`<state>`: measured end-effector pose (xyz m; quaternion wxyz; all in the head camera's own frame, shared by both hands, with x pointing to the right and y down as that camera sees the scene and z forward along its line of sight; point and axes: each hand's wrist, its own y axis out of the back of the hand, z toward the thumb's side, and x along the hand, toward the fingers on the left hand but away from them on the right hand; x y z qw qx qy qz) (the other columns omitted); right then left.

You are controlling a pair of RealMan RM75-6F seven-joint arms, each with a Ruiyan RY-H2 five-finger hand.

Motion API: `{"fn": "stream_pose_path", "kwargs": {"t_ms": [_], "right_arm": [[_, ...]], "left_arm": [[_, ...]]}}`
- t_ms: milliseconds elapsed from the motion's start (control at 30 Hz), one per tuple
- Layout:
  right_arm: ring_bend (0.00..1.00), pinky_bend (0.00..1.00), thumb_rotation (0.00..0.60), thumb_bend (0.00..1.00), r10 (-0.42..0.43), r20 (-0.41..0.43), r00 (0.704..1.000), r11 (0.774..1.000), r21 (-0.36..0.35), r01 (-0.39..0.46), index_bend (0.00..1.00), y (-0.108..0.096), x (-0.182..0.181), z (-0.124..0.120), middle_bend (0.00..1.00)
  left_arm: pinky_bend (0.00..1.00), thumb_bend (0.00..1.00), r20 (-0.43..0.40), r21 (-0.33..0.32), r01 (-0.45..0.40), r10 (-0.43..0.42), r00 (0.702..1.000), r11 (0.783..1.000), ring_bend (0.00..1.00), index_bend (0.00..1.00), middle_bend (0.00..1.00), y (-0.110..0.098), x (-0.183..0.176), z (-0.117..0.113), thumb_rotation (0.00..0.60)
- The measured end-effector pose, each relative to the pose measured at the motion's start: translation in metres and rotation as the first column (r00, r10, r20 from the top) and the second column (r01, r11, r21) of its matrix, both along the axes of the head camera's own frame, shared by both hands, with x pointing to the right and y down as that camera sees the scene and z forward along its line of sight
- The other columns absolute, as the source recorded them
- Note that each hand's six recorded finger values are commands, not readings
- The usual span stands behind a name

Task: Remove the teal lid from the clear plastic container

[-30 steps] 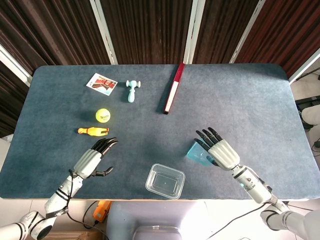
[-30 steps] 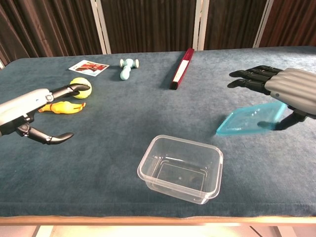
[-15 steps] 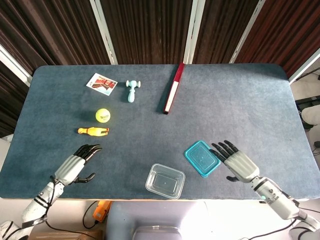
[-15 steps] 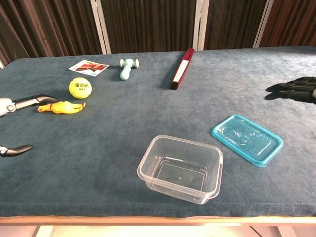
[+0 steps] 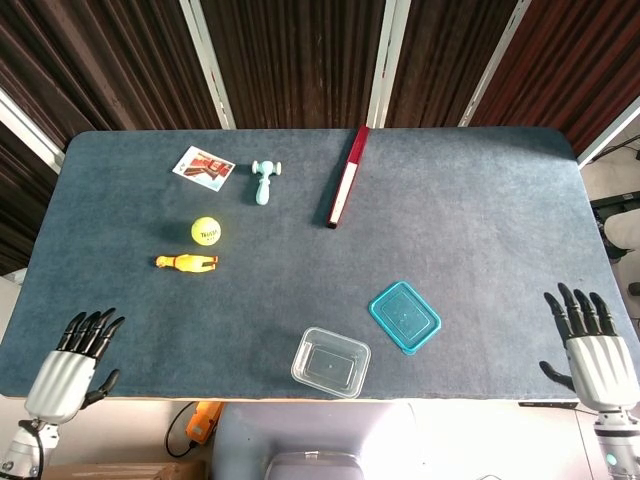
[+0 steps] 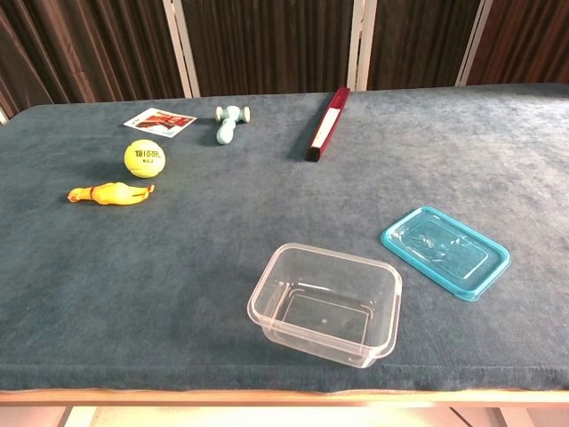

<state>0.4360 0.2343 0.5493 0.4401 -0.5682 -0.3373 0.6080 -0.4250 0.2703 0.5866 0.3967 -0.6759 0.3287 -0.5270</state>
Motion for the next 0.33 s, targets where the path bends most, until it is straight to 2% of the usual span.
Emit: {"fn": "stream_pose_path", "kwargs": {"t_ms": [67,133,333], "right_arm": [[0.0,0.0,0.6,0.15,0.029,-0.016,0.999,1.0,0.002,-0.029,0.0,0.007,0.01,-0.002,0.0],[0.0,0.0,0.6,0.15,0.052,-0.028,0.998,0.999,0.008,-0.052,0.0,0.011,0.016,-0.006,0.0],[0.0,0.0,0.6,0.15,0.096,0.017,0.995,0.995,0.021,-0.096,0.0,0.007,0.027,-0.012,0.0]], "left_arm": [[0.0,0.35,-0.002,0.021,0.021,-0.021,1.0,1.0,0.0,0.0,0.0,-0.003,-0.004,-0.004,0.6],[0.0,0.35,-0.009,0.015,0.039,-0.039,0.999,0.999,0.0,0.0,0.0,-0.005,-0.008,-0.004,0.6],[0.0,0.35,-0.036,-0.075,0.036,-0.038,0.999,0.997,0.0,0.0,0.0,-0.001,-0.009,0.003,0.6]]}}
